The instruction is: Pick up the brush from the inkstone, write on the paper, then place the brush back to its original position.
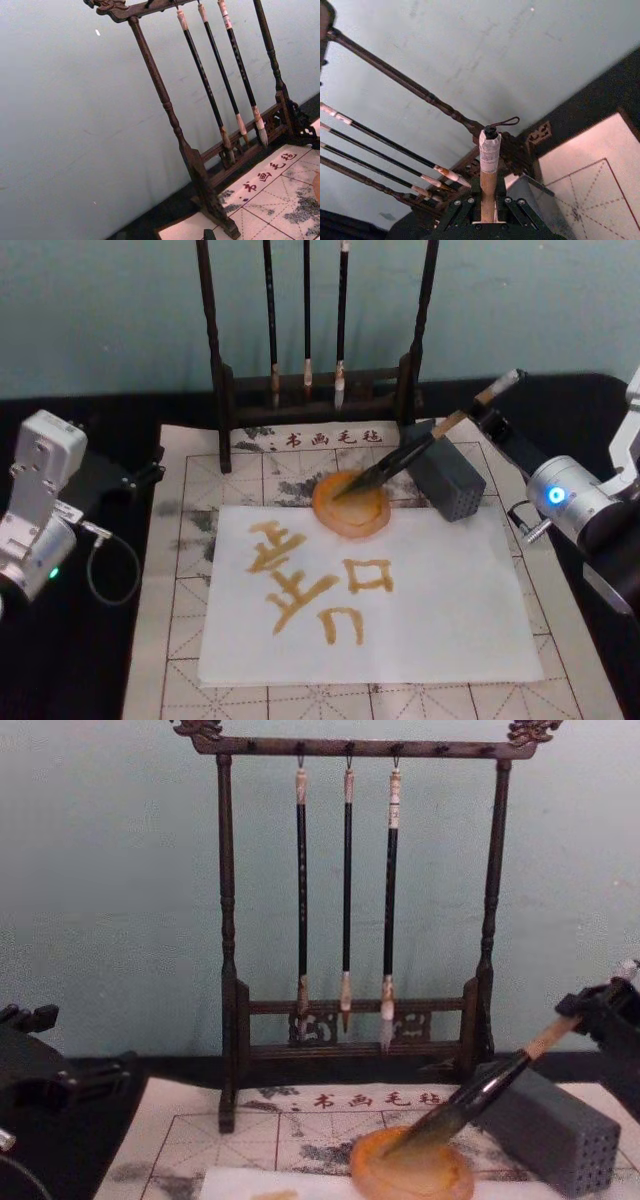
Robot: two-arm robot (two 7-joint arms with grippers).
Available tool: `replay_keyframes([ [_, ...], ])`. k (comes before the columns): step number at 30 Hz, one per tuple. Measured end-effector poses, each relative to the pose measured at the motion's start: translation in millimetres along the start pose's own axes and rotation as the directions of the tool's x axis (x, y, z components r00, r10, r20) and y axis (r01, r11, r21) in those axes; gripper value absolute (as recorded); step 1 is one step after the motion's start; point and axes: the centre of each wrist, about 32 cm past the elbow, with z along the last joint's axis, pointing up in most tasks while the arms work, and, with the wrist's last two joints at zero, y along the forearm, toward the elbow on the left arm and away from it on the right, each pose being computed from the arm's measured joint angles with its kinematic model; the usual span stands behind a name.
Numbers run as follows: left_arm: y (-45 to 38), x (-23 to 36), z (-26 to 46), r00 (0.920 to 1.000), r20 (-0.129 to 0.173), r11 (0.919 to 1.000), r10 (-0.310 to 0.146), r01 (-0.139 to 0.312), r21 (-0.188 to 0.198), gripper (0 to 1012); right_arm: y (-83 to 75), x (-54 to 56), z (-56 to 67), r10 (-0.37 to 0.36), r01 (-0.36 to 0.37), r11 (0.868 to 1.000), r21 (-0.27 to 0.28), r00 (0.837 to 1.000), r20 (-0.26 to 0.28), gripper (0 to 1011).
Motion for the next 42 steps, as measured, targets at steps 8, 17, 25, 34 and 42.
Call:
replay_keyframes([
  [8, 0.0, 0.0, 0.0, 1.0000, 0.000, 1.0000, 0.000, 0.000, 0.000, 1001, -3.8, -3.4, 0.0, 0.026, -0.029, 0.999, 0.025, 0.996, 0.080, 184],
  [17, 0.0, 0.0, 0.0, 1.0000, 0.000, 1.0000, 0.000, 0.000, 0.000, 1001, -9.4, -4.7, -4.2, 0.052, -0.066, 0.996, 0.059, 0.976, 0.214, 184],
  [25, 0.0, 0.0, 0.0, 1.0000, 0.000, 1.0000, 0.000, 0.000, 0.000, 1001, -12.9, -4.2, -7.5, 0.064, -0.095, 0.992, 0.082, 0.943, 0.327, 184],
  [34, 0.0, 0.0, 0.0, 1.0000, 0.000, 1.0000, 0.000, 0.000, 0.000, 1001, -16.1, -4.5, -9.4, 0.070, -0.120, 0.988, 0.098, 0.911, 0.407, 184],
  [42, 0.0, 0.0, 0.0, 1.0000, 0.000, 1.0000, 0.000, 0.000, 0.000, 1001, -19.6, -5.0, -8.0, 0.077, -0.140, 0.984, 0.111, 0.893, 0.444, 184],
])
